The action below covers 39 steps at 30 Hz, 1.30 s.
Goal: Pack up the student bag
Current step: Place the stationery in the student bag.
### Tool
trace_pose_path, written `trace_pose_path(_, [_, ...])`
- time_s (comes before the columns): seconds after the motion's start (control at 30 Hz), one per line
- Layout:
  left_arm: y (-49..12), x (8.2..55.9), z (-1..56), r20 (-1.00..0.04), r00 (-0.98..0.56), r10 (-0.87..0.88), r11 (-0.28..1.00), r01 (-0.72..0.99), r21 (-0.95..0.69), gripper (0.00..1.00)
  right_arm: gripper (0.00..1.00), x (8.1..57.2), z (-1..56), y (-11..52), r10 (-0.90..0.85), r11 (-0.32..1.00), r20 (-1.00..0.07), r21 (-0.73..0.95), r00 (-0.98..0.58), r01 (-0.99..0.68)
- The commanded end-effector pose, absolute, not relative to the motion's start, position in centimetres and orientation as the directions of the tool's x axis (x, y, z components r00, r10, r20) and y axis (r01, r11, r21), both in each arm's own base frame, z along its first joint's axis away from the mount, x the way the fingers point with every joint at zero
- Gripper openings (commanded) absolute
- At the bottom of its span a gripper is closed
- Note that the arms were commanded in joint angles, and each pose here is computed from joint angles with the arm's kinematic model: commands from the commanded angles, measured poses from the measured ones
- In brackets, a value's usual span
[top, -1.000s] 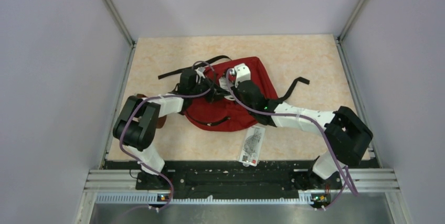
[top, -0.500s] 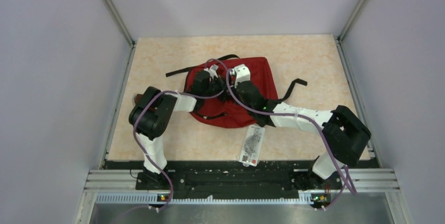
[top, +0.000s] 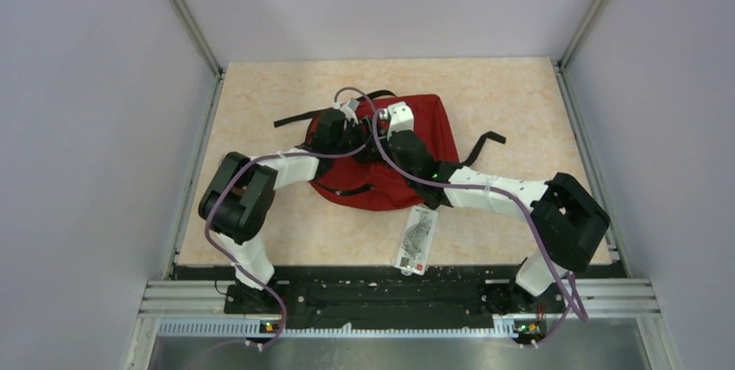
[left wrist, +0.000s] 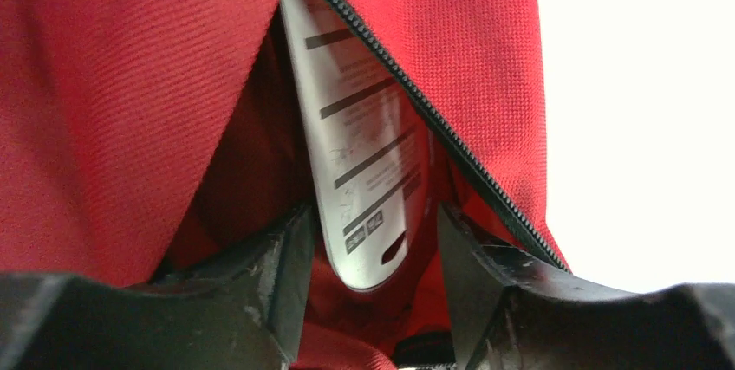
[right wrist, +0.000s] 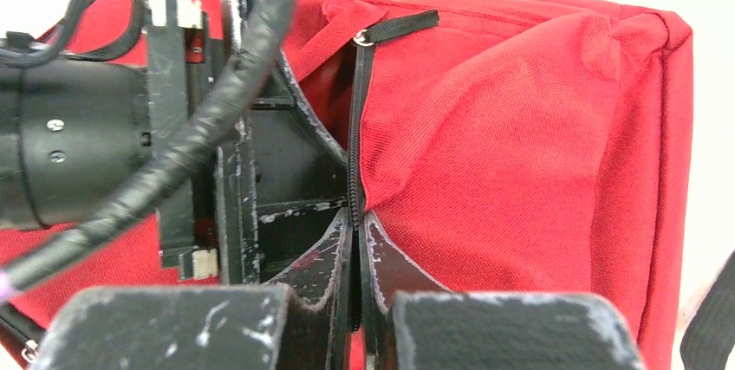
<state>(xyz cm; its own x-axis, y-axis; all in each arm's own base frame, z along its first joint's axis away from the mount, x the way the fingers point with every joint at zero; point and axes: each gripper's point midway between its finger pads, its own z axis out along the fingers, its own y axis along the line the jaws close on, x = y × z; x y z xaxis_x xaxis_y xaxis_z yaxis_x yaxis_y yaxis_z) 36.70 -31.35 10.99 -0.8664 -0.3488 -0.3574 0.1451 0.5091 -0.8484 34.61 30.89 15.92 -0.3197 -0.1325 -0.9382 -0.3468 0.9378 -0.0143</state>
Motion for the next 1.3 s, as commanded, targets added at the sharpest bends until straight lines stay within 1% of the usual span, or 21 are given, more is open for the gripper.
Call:
trace_pose_path(0.0, [-28.2, 37.1, 10.7, -0.494, -0.798, -0.346, 0.651, 0.175, -0.739, 0.62, 0.02, 33.9, 17.5, 32.1, -0.115, 0.924, -0.941, 0.016, -0.317, -0.383])
trace_pose_path(0.1, [-26.7, 37.3, 11.9, -0.561, -0.753, -0.343, 0.695, 0.199, -0.691, 0.64, 0.07, 33.8, 17.8, 31.9, -0.112, 0.925, -0.943, 0.016, -0.313, -0.38])
trace_pose_path(0.2, [-25.3, 36.8, 13.4, -0.622, -0.708, -0.334, 0.73, 0.223, -0.646, 0.65, 0.17, 33.7, 18.1, 31.8, -0.111, 0.922, -0.943, 0.02, -0.313, -0.387])
trace_pose_path(0.3, [-23.7, 35.9, 14.3, -0.67, -0.672, -0.315, 0.771, 0.23, -0.594, 0.66, 0.37, 33.3, 18.4, 32.1, -0.116, 0.911, -0.942, 0.026, -0.316, -0.412])
trace_pose_path(0.37, [-22.0, 35.3, 14.7, -0.709, -0.635, -0.308, 0.81, 0.216, -0.545, 0.66, 0.53, 32.8, 18.7, 32.3, -0.122, 0.899, -0.938, 0.034, -0.324, -0.437])
trace_pose_path(0.43, [-19.4, 34.8, 15.6, -0.778, -0.541, -0.319, 0.867, 0.166, -0.471, 0.67, 0.67, 32.1, 19.5, 32.6, -0.12, 0.878, -0.937, 0.054, -0.327, -0.476])
trace_pose_path(0.53, [-16.3, 33.0, 16.7, -0.849, -0.423, -0.316, 0.902, 0.145, -0.407, 0.7, 0.78, 30.4, 21.0, 32.8, -0.114, 0.839, -0.931, 0.098, -0.347, -0.536])
trace_pose_path(0.6, [-15.7, 32.0, 17.6, -0.866, -0.392, -0.312, 0.904, 0.157, -0.397, 0.71, 0.81, 29.2, 21.8, 32.3, -0.11, 0.825, -0.923, 0.122, -0.369, -0.551])
trace_pose_path(0.7, [-16.0, 30.2, 17.5, -0.855, -0.419, -0.304, 0.895, 0.182, -0.407, 0.71, 0.83, 27.6, 22.5, 31.0, -0.091, 0.821, -0.91, 0.161, -0.405, -0.548])
trace_pose_path(0.83, [-19.1, 26.4, 16.5, -0.817, -0.489, -0.306, 0.843, 0.26, -0.471, 0.72, 0.86, 25.7, 21.0, 26.7, -0.075, 0.879, -0.875, 0.168, -0.477, -0.446])
trace_pose_path(0.97, [-22.0, 22.8, 14.3, -0.732, -0.588, -0.344, 0.76, 0.284, -0.585, 0.72, 0.88, 22.9, 17.0, 21.6, -0.029, 0.938, -0.801, 0.185, -0.598, -0.292])
trace_pose_path(1.07, [-23.3, 21.0, 12.9, -0.677, -0.637, -0.369, 0.722, 0.262, -0.64, 0.72, 0.85, 19.8, 14.6, 19.7, 0.081, 0.933, -0.728, 0.295, -0.681, -0.204])
trace_pose_path(1.17, [-24.7, 19.4, 12.3, -0.631, -0.668, -0.395, 0.671, 0.26, -0.695, 0.72, 0.82, 16.9, 13.1, 19.6, 0.212, 0.873, -0.632, 0.466, -0.746, -0.146])
trace_pose_path(1.27, [-26.3, 18.1, 12.0, -0.6, -0.701, -0.385, 0.629, 0.277, -0.727, 0.72, 0.8, 14.5, 11.4, 19.9, 0.325, 0.793, -0.506, 0.606, -0.799, -0.062])
